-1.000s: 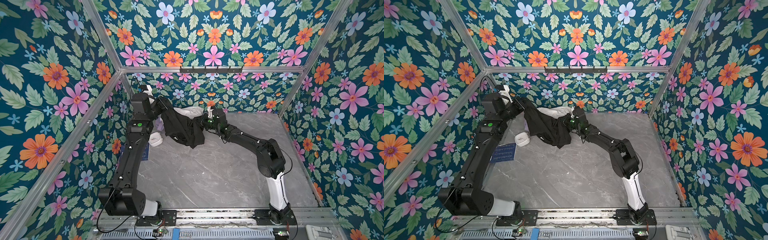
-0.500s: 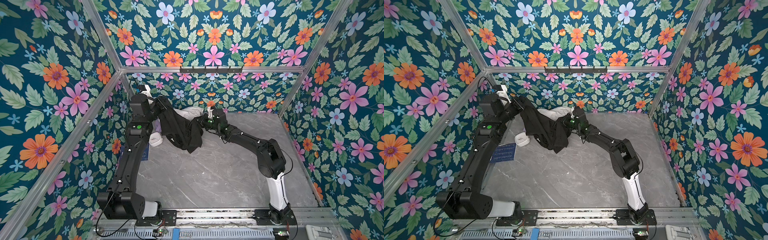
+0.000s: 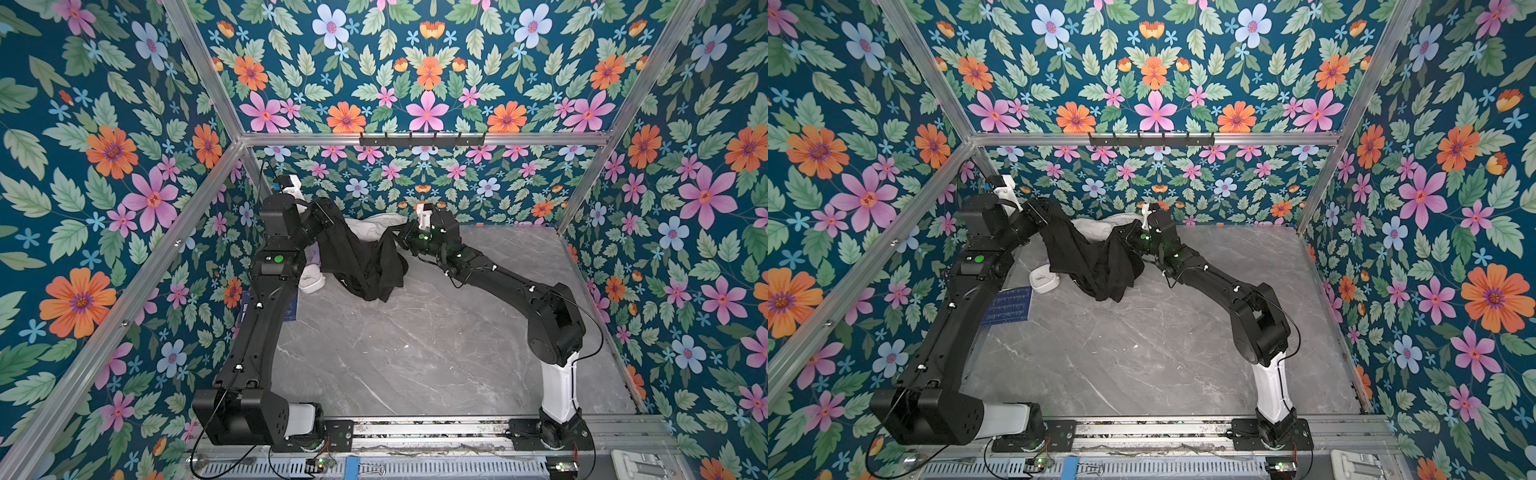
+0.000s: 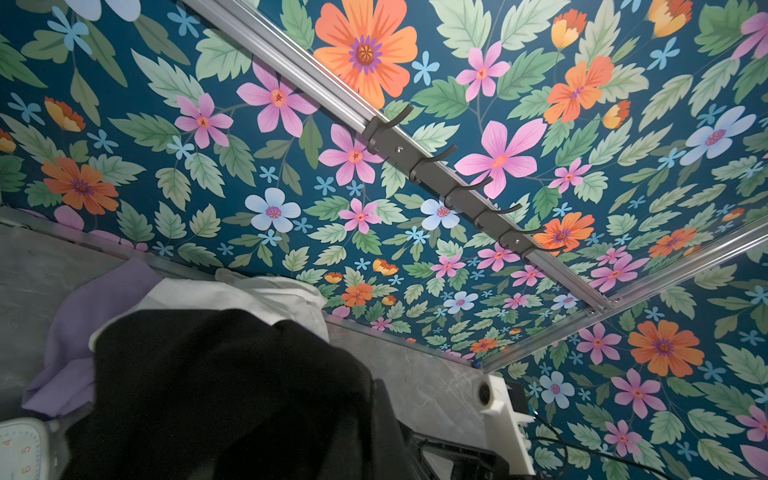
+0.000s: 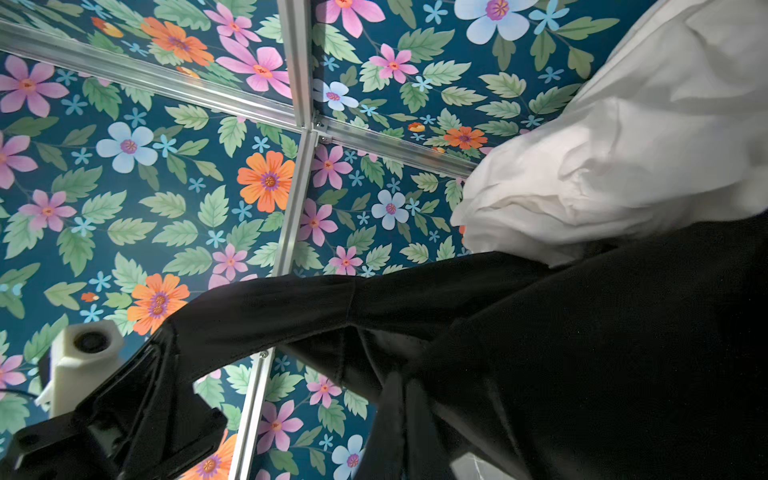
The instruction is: Pick out a specific cloth from the pile
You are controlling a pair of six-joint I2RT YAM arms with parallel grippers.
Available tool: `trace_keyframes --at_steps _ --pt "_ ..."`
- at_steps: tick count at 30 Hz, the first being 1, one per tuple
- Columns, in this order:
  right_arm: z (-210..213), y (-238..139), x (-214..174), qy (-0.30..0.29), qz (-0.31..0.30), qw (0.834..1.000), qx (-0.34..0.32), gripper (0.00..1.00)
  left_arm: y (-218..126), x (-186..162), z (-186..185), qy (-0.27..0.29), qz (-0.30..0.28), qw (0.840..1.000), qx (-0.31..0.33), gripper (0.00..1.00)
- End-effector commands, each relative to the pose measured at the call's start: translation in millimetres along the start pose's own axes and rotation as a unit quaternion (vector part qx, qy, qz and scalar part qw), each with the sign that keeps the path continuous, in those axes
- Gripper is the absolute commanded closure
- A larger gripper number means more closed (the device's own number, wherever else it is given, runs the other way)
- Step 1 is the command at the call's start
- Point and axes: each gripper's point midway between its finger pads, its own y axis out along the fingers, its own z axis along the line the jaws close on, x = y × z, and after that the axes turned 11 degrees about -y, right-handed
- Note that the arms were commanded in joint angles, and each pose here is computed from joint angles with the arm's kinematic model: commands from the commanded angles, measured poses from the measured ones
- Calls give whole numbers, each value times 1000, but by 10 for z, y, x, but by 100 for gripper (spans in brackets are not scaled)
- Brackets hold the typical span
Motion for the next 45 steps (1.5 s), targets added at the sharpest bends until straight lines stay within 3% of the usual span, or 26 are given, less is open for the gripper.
trace_keyframes --at_steps 1,16,27,33,45 --pt "249 -67 99 -23 -19 999 29 100 -49 123 -116 13 -25 999 -17 94" --pt "603 -272 167 -47 -36 997 50 100 -193 189 -275 12 -32 999 -36 94" --pt "624 -474 92 -53 -37 997 46 100 -282 -9 -274 -20 -2 998 -56 95" --pt "319 -554 -151 -44 -16 999 15 100 -330 -283 -76 -39 27 998 -44 96" --pt "-839 -608 -866 -7 49 995 -92 100 -333 -1365 975 -98 130 985 56 100"
